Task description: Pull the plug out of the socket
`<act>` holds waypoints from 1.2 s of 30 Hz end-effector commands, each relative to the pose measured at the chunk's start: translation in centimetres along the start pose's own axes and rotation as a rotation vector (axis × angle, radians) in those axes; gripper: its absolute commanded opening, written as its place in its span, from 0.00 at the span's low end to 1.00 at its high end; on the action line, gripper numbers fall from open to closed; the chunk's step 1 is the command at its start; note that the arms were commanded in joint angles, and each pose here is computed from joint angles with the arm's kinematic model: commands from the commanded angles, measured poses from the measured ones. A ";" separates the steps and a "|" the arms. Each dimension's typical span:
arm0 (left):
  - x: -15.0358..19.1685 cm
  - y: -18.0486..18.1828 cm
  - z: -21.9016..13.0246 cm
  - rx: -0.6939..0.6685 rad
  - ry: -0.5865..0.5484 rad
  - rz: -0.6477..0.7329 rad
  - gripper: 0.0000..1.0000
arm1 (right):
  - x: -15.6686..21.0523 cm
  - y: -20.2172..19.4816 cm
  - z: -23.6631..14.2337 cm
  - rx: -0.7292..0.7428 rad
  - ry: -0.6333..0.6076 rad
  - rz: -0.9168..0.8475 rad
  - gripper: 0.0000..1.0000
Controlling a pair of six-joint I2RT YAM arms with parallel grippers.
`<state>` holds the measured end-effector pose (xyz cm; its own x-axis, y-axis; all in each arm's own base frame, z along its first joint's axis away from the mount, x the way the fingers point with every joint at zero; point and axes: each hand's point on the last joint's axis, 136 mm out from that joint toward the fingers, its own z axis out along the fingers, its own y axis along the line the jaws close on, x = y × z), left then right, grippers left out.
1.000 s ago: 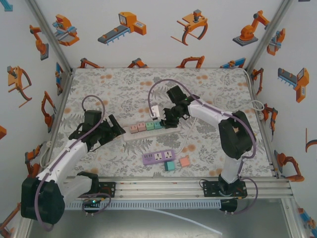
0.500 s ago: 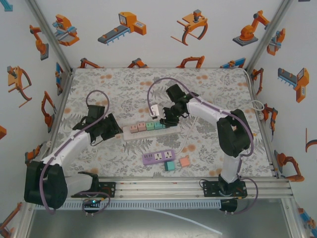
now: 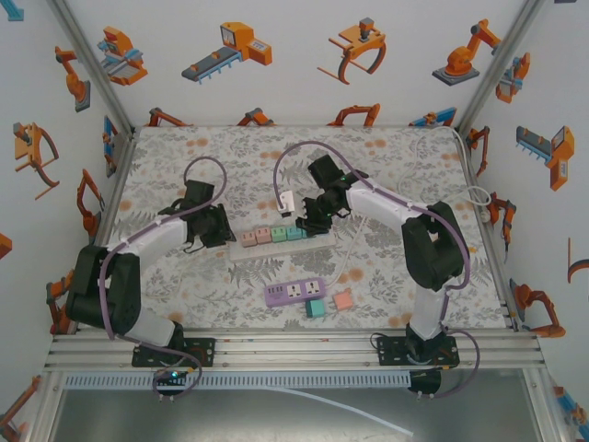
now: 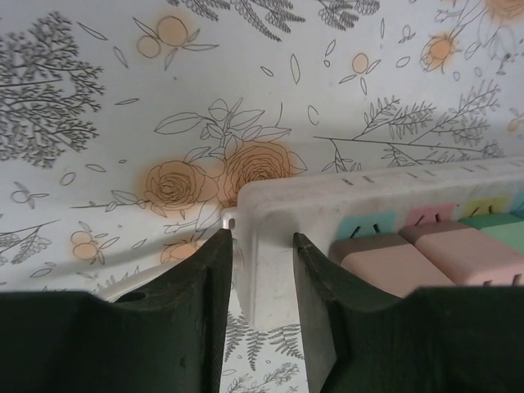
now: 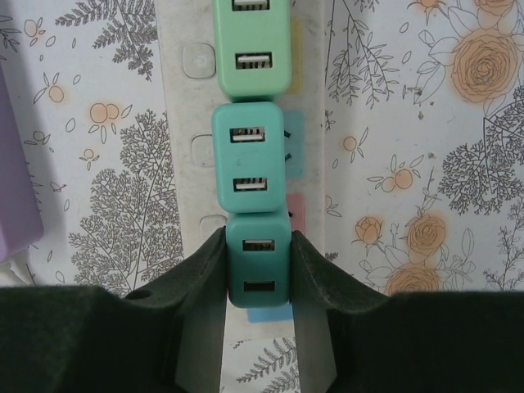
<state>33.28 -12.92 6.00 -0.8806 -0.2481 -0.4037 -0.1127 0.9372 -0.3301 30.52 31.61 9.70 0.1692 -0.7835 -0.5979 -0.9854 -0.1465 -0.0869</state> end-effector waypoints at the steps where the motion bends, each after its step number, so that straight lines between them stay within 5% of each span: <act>1: 0.3 -0.6 0.7 0.013 0.025 0.048 0.37 | 0.2 -0.7 0.9 0.014 -0.001 0.026 0.26; 19: 5.7 4.3 2.2 -0.279 0.158 0.240 0.35 | -1.8 -0.5 0.7 -0.046 -0.106 0.010 0.17; 36: 5.9 5.2 1.8 -0.387 0.149 0.266 0.34 | -2.6 -1.0 -1.7 0.017 -0.130 0.011 0.13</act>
<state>33.82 -14.19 6.64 -0.8503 -0.0639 -0.5224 -0.0030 0.9932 -0.1165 30.86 31.59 10.01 0.1115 -0.7606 -0.6396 -0.9923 -0.1201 -0.0303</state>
